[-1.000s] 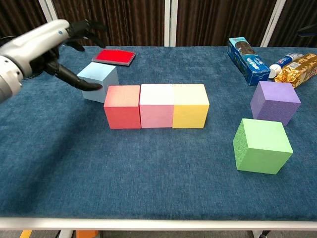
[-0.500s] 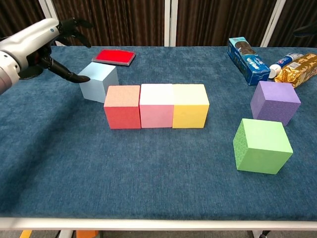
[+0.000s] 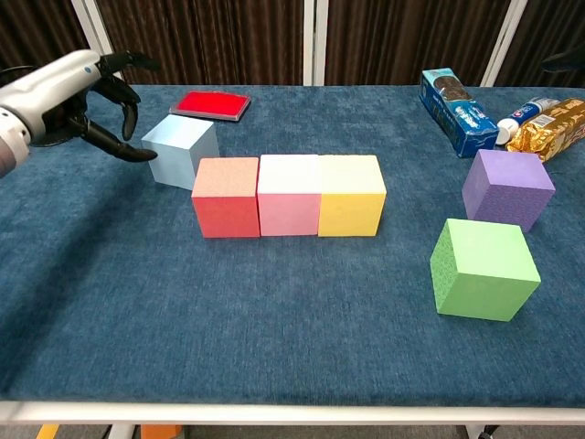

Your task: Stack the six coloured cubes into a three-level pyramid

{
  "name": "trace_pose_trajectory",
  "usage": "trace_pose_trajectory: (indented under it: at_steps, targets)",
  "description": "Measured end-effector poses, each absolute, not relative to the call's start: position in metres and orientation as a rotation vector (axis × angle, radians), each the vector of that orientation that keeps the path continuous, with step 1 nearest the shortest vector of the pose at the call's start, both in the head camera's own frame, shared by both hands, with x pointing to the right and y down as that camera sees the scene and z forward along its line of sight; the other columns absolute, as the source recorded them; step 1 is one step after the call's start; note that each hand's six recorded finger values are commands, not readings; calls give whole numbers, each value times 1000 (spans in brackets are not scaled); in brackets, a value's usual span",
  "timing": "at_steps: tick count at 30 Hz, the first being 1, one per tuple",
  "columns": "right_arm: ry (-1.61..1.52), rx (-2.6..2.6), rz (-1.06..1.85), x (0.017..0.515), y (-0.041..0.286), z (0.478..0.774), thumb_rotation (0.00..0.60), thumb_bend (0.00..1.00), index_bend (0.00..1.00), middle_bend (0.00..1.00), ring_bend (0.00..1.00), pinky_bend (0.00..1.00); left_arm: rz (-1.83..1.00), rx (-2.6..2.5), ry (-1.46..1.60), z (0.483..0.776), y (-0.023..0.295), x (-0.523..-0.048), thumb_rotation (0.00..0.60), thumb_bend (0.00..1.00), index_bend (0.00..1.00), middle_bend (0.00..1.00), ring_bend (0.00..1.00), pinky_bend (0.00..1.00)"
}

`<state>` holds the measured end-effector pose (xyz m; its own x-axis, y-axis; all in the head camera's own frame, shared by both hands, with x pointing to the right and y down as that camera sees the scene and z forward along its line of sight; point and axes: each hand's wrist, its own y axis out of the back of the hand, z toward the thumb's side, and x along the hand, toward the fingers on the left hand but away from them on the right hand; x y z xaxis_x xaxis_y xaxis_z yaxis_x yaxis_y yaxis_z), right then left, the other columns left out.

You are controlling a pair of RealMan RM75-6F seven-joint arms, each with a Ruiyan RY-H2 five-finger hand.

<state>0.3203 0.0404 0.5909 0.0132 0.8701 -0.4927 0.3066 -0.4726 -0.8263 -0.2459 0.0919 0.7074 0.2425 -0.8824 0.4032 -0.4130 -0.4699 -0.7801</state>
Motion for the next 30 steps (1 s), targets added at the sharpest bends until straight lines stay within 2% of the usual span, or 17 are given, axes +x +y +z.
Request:
trace_pose_trajectory:
  at_steps: [7,20,30]
  targets:
    - [-1221,-1790,1492,326,41,595,600,86,0,100,0,0,-1202,-2036,1138,722,97,-240,600,208,143,624,213,148]
    - [-1238,-1790,1507,335,40,599,600,91,0,101,0,0,-1182,-2074,1097,727,79,-227,600,217,112,385,83,101]
    - [-1238,-1792,1521,337,38,603,600,92,0,101,0,0,-1139,-2072,1060,726,61,-211,600,218,109,343,61,98]
